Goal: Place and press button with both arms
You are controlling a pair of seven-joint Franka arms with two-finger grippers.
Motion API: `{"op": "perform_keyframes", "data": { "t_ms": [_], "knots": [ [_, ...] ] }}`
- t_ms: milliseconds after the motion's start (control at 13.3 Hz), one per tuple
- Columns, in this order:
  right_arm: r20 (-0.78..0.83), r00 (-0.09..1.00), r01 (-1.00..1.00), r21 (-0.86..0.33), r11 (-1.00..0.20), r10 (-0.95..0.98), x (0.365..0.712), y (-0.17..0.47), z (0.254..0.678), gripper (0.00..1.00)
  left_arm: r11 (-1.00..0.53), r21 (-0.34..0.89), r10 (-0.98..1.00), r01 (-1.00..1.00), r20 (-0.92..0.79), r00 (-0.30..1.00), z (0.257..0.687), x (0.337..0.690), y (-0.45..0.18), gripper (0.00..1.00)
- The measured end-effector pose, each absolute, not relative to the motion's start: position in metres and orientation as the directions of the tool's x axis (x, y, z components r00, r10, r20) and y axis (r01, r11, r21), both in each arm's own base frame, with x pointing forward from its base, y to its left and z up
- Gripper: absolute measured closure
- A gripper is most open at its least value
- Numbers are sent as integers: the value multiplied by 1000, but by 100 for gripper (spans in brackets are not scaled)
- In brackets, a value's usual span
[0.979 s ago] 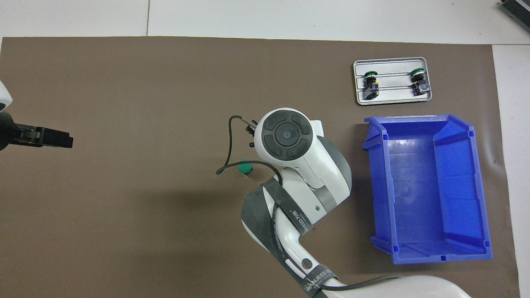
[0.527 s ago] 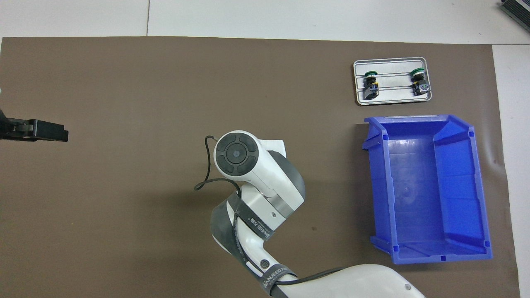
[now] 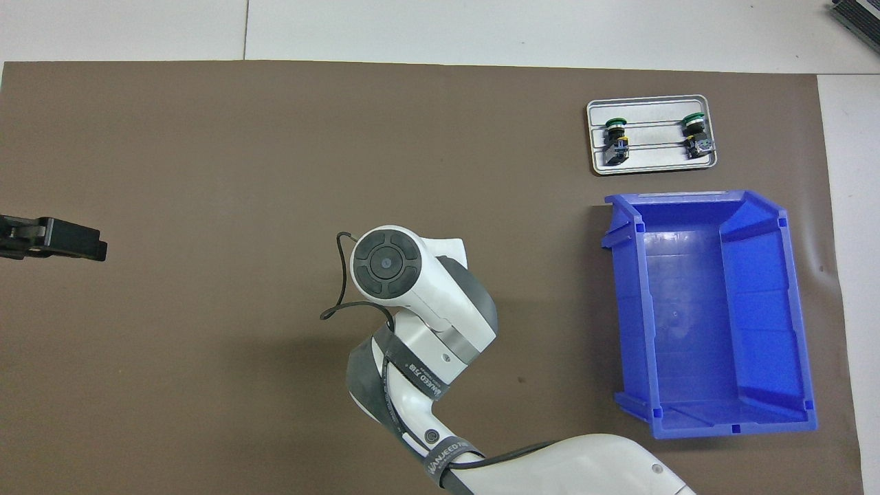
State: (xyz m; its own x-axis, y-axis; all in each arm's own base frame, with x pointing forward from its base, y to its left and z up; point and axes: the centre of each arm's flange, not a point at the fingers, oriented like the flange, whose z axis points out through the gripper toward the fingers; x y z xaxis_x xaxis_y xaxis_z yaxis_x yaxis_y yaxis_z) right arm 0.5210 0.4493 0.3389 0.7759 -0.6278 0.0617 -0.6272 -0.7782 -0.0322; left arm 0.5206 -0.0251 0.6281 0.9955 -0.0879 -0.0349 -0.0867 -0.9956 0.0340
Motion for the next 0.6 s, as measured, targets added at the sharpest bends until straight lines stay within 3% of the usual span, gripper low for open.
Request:
{"op": "perform_keyframes", "data": {
  "t_ms": [226, 301, 377, 527, 603],
  "knots": [
    [60, 778, -625, -23, -780, -625, 518, 449, 332, 13, -996, 34, -85, -83, -42, 996, 627, 520, -23, 0],
    [60, 778, -625, -22, -780, -626, 518, 449, 332, 20, -996, 34, -84, -82, -45, 995, 626, 520, -23, 0],
    [60, 778, -626, -22, -780, -626, 518, 449, 332, 21, -996, 35, -82, -80, -49, 995, 624, 520, -22, 0],
    [60, 777, -626, -22, -779, -626, 518, 449, 332, 36, -997, 35, -76, -74, -51, 996, 624, 520, -19, 0],
    [60, 777, -626, -22, -779, -626, 518, 449, 332, 36, -997, 35, -72, -70, -51, 996, 624, 520, -17, 0]
  ]
}}
